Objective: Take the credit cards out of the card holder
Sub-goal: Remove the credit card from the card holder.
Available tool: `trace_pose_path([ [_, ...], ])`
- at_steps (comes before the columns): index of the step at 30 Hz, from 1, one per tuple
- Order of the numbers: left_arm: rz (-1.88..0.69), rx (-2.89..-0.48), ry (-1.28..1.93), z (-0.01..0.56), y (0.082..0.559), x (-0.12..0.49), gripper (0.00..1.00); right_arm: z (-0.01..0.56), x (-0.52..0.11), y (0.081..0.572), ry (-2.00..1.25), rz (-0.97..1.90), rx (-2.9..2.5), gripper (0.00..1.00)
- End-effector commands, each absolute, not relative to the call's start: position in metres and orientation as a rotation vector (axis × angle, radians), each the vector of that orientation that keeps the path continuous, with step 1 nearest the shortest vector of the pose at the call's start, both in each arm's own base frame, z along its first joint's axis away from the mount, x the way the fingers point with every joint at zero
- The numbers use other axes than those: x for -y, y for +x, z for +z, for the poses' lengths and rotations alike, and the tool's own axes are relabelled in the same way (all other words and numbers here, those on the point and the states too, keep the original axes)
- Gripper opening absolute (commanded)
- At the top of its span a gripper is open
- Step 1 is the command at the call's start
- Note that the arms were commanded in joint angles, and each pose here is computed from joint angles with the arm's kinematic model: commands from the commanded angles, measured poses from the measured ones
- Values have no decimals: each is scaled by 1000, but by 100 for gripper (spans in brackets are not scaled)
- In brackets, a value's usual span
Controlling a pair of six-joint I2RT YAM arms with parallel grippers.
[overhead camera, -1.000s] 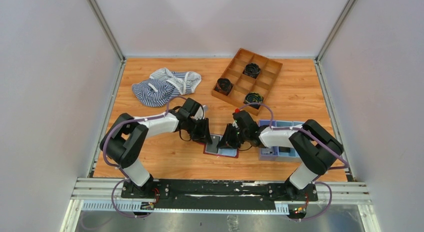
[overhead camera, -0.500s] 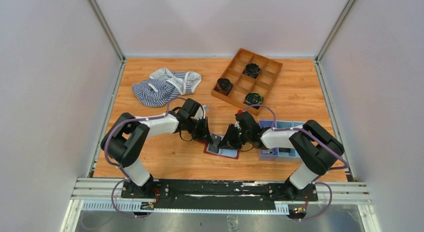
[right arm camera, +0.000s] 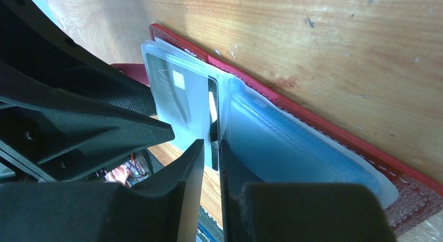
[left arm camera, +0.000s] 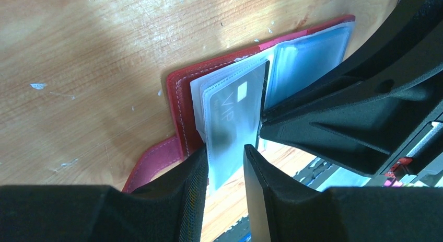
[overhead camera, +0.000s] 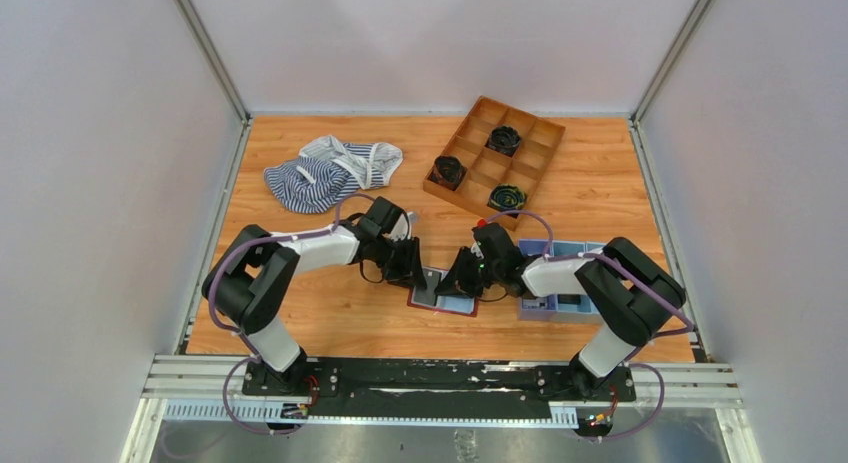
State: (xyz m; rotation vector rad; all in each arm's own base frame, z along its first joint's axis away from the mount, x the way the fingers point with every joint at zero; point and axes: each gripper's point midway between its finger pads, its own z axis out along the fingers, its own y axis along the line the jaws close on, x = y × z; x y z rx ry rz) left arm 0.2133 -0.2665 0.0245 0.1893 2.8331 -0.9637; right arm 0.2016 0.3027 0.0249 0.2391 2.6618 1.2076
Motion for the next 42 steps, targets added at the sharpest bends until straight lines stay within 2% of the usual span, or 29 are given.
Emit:
trace_pose_path([
  [1,-847,-2833,187,22,218,255,37,1,-286,196,292,1108,-2726,21],
  [12,-886,-2817,198,25,220,261,33,4,-282,199,294,1104,-2718,21],
  [14,-904,-2819,193,23,218,262,28,4,-281,199,294,1099,-2716,21],
  [18,-910,-2828,188,20,217,262,3,5,-279,201,307,1089,-2708,21],
  [19,-905,-2835,184,18,216,262,0,6,-278,202,313,1086,-2705,21],
  [27,-913,-2879,177,5,207,259,0,5,-273,205,353,1064,-2692,21],
  [33,-962,-2881,176,4,203,264,0,-3,-272,205,377,1043,-2707,28],
  [34,-968,-2881,178,4,202,264,0,-4,-272,205,379,1049,-2707,27],
  [38,-965,-2888,178,1,201,264,0,-1,-274,206,385,1075,-2688,10],
  [42,-981,-2898,181,-2,198,265,0,7,-280,208,370,1140,-2648,10],
])
